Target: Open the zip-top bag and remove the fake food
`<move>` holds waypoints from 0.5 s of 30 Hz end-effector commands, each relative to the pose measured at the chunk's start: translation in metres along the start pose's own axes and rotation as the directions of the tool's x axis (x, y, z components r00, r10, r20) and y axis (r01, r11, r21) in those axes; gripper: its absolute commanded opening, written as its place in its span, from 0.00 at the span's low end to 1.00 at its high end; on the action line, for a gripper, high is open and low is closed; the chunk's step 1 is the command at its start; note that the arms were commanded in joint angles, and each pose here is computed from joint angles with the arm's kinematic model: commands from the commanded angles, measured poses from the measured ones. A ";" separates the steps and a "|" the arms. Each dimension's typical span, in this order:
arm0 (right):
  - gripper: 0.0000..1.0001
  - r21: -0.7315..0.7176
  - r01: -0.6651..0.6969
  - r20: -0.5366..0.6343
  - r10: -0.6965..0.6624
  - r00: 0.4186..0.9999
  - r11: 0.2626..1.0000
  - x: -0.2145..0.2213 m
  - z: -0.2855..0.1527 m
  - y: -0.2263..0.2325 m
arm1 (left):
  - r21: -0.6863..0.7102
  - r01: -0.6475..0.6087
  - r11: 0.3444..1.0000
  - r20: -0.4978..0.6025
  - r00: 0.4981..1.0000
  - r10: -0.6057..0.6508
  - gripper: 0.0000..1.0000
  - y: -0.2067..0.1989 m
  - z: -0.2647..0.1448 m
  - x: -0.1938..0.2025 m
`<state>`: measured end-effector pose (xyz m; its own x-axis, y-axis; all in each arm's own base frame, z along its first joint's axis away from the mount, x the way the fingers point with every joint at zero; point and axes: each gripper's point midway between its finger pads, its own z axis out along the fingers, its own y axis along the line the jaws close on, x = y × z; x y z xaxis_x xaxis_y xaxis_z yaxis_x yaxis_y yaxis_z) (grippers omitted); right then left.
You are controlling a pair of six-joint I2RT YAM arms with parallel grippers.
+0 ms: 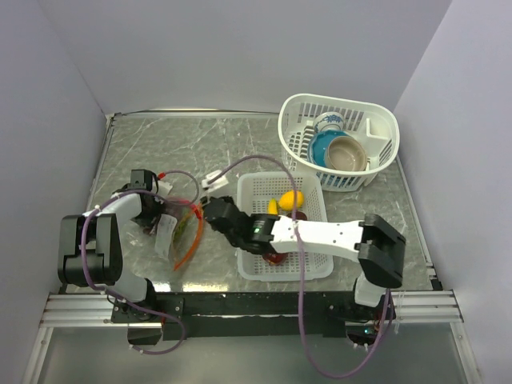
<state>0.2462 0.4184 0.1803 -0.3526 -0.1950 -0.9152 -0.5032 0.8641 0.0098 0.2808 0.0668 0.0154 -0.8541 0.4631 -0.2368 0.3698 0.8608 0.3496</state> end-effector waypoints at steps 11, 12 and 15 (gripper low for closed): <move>0.98 0.545 -0.124 0.024 0.133 0.991 0.829 0.033 -0.028 -0.159 | 0.274 0.050 0.960 0.019 0.998 -0.057 0.01 -0.047 -0.024 -0.007; 1.00 0.550 -0.133 0.034 0.136 0.990 0.825 0.028 -0.029 -0.158 | 0.258 0.048 0.965 0.010 0.999 -0.052 0.01 -0.045 -0.021 -0.004; 1.00 0.497 -0.135 0.083 0.108 0.991 0.857 0.012 -0.037 -0.139 | 0.236 0.043 0.971 -0.008 0.999 -0.043 0.01 -0.045 -0.010 0.003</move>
<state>0.2870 0.2683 0.1463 -0.4341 -0.1280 -0.8917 -0.0299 0.9913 -0.1278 0.2597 0.0282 0.0189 -0.8681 0.4273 -0.2526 0.4099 0.9041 0.1205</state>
